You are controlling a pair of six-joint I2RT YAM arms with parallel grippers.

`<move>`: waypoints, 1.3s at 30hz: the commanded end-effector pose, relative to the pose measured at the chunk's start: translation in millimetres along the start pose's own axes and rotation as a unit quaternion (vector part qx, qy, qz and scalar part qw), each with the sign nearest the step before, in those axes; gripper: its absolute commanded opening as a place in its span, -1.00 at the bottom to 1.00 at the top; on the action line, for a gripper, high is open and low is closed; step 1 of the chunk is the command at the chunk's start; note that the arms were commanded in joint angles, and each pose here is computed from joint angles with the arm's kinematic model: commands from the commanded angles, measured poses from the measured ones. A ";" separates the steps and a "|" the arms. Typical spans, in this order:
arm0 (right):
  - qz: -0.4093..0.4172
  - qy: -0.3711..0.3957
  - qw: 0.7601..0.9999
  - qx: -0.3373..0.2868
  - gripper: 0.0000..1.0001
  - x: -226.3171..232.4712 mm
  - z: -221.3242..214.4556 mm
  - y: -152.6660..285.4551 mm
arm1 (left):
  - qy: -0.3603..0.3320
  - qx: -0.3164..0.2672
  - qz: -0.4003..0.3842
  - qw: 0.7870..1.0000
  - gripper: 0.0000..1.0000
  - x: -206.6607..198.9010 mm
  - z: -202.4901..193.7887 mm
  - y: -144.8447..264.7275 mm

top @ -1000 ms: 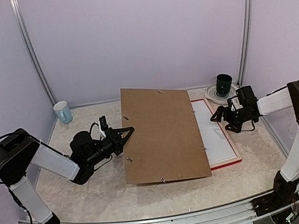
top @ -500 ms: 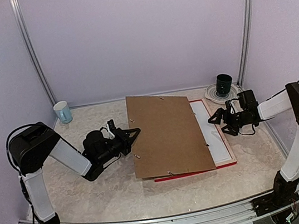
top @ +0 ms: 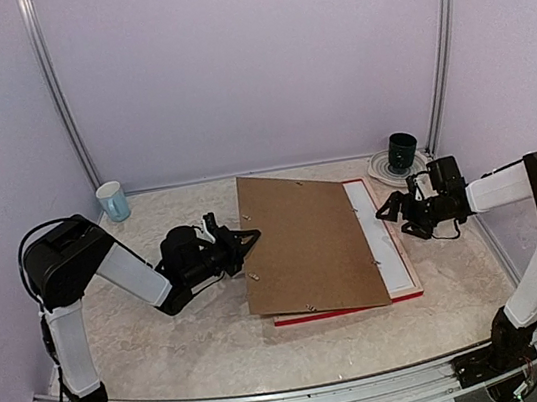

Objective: Put the photo into the frame
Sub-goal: Adjust the frame body at the center of the board.

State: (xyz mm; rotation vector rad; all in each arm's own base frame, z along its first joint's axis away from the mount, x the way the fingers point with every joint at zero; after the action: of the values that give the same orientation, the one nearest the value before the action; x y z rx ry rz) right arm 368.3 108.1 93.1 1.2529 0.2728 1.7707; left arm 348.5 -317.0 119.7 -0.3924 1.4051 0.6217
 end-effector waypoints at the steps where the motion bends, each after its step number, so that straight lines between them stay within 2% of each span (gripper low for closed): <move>1: -0.095 0.059 0.993 -0.042 0.98 6.6 28.9 19.4 | -0.024 0.024 -0.064 0.997 -1.00 -25.0 -1.5 -7.0; 4: -0.127 0.084 0.987 -0.051 0.98 13.4 40.2 22.0 | -0.013 0.029 -0.064 0.997 -1.00 -15.4 -2.0 -10.0; 14: -0.118 0.082 0.989 -0.030 0.99 12.0 34.1 8.0 | 0.003 -0.008 -0.037 0.999 -1.00 10.8 14.2 -12.2; 24: -0.121 0.077 0.990 0.001 0.98 1.7 28.8 -23.8 | -0.001 -0.013 -0.021 1.000 -1.00 22.6 17.8 -30.6; 29: -0.110 0.082 0.991 -0.004 0.98 6.8 29.3 -27.9 | 0.004 -0.017 -0.012 1.000 -1.00 33.2 19.2 -30.2; 35: -0.164 0.107 0.980 -0.040 0.98 12.0 52.8 -18.2 | 0.004 -0.018 0.006 1.000 -1.00 44.9 20.9 -25.7; 39: -0.205 0.126 0.970 -0.036 0.98 11.1 63.2 -26.1 | 0.004 -0.013 0.012 1.000 -1.00 50.5 19.9 -28.4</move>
State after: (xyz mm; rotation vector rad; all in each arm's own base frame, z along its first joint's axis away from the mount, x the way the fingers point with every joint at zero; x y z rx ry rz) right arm 419.8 111.3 106.2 0.9419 0.5075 1.6082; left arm 376.0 -324.2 77.2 -0.3957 1.4687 0.6196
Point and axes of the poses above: each gripper's point midway between its finger pads, its own y axis back along the fingers, its own x axis along the line the jaws close on, z = x × y, the point moved 4 cm from there along y, back along the fingers, and after that the axes turned 5 degrees about y, right-handed, at the moved point
